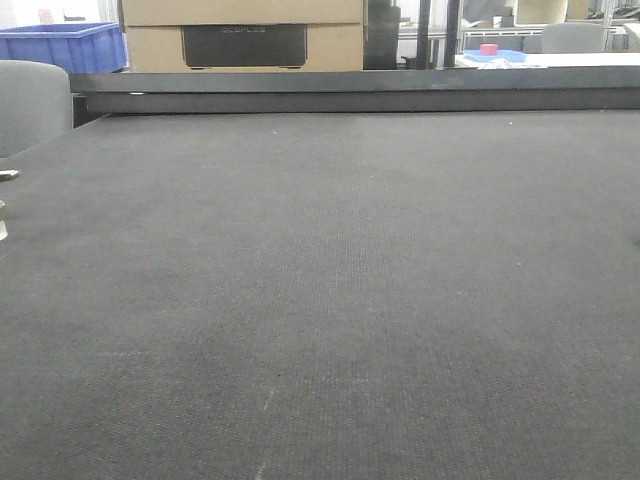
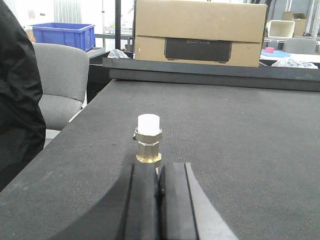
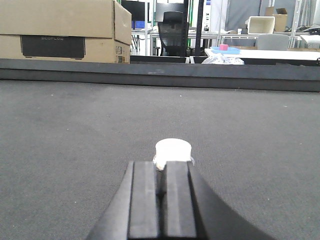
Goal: Place valve from conveyor to right shelf box
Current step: 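Move both grippers down toward the white-and-brass valves on the conveyor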
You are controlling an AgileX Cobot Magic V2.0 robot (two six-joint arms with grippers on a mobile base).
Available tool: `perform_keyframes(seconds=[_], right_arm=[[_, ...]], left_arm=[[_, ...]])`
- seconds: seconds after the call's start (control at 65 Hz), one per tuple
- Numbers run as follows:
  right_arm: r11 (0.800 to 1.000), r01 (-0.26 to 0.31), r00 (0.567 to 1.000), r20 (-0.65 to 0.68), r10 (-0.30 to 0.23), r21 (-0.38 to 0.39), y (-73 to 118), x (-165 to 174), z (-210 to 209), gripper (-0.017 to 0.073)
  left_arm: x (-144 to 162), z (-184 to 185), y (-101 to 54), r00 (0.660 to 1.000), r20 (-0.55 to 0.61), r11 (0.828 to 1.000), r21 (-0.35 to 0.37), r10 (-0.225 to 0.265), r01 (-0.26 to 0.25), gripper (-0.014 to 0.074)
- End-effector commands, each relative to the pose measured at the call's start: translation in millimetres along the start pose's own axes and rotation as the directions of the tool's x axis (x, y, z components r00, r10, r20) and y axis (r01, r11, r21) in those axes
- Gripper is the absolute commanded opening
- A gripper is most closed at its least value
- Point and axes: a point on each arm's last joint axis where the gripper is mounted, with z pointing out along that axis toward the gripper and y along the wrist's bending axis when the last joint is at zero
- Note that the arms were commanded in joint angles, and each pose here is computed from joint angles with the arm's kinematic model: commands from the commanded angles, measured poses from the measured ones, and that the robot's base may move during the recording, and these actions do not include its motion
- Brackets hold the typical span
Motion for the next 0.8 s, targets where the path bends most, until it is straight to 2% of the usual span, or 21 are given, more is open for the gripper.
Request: perform_keyframes(seconds=[0.0, 0.462, 0.785], right_arm=[[1.000, 0.002, 1.000, 0.028, -0.002, 0.000, 0.0, -2.6, -0.4, -0.0158], [1.000, 0.002, 1.000, 0.028, -0.002, 0.000, 0.0, -2.6, -0.4, -0.0158], [1.000, 0.001, 0.991, 0.135, -0.002, 0.009, -0.8, -12.2, -1.2, -0.0158]], left_arm=[[-2.4, -0.5, -0.4, 1.000, 0.025, 1.000, 0.005, -0.009, 0.009, -0.0111], [-2.9, -0.5, -0.3, 0.999, 0.031, 1.000, 0.005, -0.009, 0.009, -0.0111], [-19.1, -2.5, -1.4, 0.978, 0.209, 1.000, 0.018, -0.011, 0.007, -0.0111]])
